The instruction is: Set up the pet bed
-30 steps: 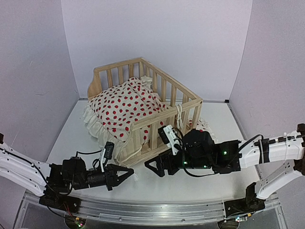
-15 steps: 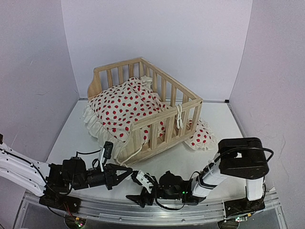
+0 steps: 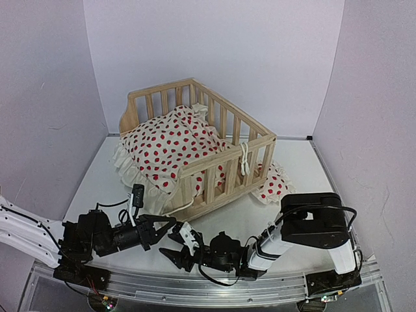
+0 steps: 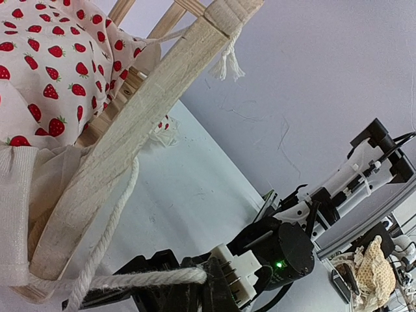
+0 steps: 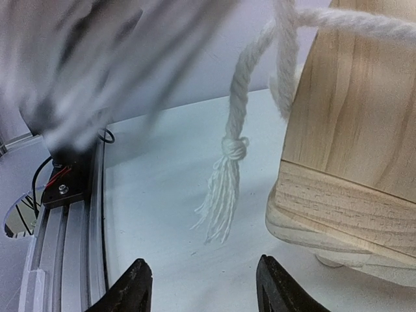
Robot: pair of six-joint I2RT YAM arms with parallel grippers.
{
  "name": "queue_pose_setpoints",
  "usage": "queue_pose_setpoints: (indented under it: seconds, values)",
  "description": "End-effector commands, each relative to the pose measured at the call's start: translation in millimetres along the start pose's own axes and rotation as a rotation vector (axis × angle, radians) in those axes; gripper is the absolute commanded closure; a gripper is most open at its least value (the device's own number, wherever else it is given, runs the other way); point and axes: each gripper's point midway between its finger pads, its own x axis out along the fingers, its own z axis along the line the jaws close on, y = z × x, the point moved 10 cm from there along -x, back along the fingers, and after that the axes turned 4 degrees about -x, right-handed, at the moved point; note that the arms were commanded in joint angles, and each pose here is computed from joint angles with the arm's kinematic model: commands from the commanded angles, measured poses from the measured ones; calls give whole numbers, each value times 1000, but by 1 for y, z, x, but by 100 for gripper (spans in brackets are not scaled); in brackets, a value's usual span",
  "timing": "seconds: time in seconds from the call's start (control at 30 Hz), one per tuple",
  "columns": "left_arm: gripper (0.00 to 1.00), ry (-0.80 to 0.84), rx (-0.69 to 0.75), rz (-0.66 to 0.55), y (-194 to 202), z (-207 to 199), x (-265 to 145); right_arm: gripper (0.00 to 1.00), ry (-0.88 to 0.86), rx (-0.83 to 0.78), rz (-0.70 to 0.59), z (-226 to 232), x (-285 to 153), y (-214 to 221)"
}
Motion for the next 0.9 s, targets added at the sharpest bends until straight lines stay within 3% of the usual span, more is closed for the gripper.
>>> queue_pose_setpoints:
  seconds: [0.0,0.13,0.37,0.5,0.7,0.87]
  values:
    - [100,19,4,56,7,-1,0,39,49,55,-193,-2,10,-43]
    - [100,18,7,55,6,-2,2,45,140,108,-189,-11,0,-43]
    - [100,15,-8,25,1,-5,1,43,87,49,-128,-20,-32,-38]
    - [100,25,-23,26,0,-6,1,43,-19,74,-133,-14,-19,-37]
    - [100,30,-21,21,-1,-8,0,41,-36,87,-189,-10,0,-49]
    - [100,34,-21,23,-2,-8,0,49,-26,126,-192,-10,9,-45]
